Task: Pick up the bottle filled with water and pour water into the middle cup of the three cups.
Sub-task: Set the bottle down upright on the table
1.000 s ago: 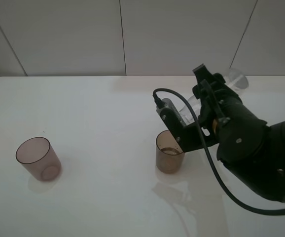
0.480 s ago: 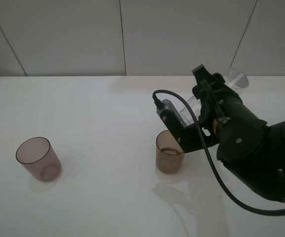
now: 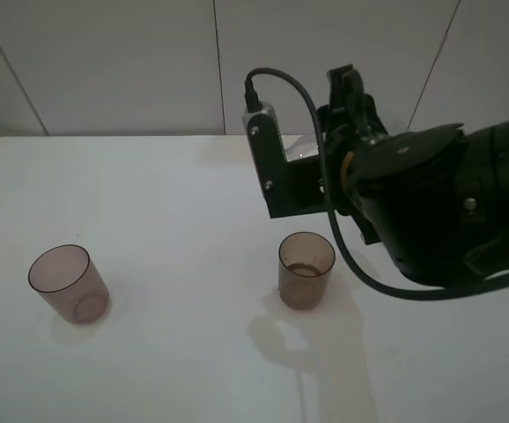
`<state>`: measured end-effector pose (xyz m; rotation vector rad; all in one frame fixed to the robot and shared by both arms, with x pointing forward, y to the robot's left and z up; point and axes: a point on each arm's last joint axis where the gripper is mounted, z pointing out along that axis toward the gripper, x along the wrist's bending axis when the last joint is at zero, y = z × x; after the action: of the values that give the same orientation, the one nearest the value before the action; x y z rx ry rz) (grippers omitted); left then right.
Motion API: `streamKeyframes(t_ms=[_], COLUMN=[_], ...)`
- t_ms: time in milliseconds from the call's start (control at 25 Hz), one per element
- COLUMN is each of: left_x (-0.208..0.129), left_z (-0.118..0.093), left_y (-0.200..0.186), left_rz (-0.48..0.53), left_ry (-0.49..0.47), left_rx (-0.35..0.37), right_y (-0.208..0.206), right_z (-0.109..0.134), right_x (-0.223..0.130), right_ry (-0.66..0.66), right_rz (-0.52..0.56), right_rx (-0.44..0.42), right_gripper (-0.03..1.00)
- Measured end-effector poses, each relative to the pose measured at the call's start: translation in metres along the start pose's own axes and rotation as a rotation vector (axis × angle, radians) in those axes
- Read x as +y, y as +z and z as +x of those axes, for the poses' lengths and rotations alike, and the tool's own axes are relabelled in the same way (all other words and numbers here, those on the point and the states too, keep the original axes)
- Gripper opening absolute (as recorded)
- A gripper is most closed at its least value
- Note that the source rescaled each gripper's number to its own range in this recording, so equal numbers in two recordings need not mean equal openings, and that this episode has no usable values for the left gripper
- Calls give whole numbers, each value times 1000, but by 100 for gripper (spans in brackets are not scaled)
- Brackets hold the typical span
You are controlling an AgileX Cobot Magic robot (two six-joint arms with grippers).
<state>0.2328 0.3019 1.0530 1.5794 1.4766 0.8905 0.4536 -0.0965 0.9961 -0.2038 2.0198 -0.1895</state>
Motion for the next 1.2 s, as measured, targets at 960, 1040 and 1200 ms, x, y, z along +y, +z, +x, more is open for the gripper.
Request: streamKeyframes(t_ms=[960, 1040, 1200], left_x=[0, 0, 0], left_z=[0, 0, 0], left_y=[0, 0, 0], left_rz=[0, 0, 0], left_ry=[0, 0, 0], left_rx=[0, 0, 0], right_y=[35, 40, 51], right_z=[-28, -31, -33], right_x=[41, 42, 45], right_ry=[469, 525, 638], right_rz=[-609, -645, -674], right_rx=[279, 306, 362], right_gripper=[1, 1, 1])
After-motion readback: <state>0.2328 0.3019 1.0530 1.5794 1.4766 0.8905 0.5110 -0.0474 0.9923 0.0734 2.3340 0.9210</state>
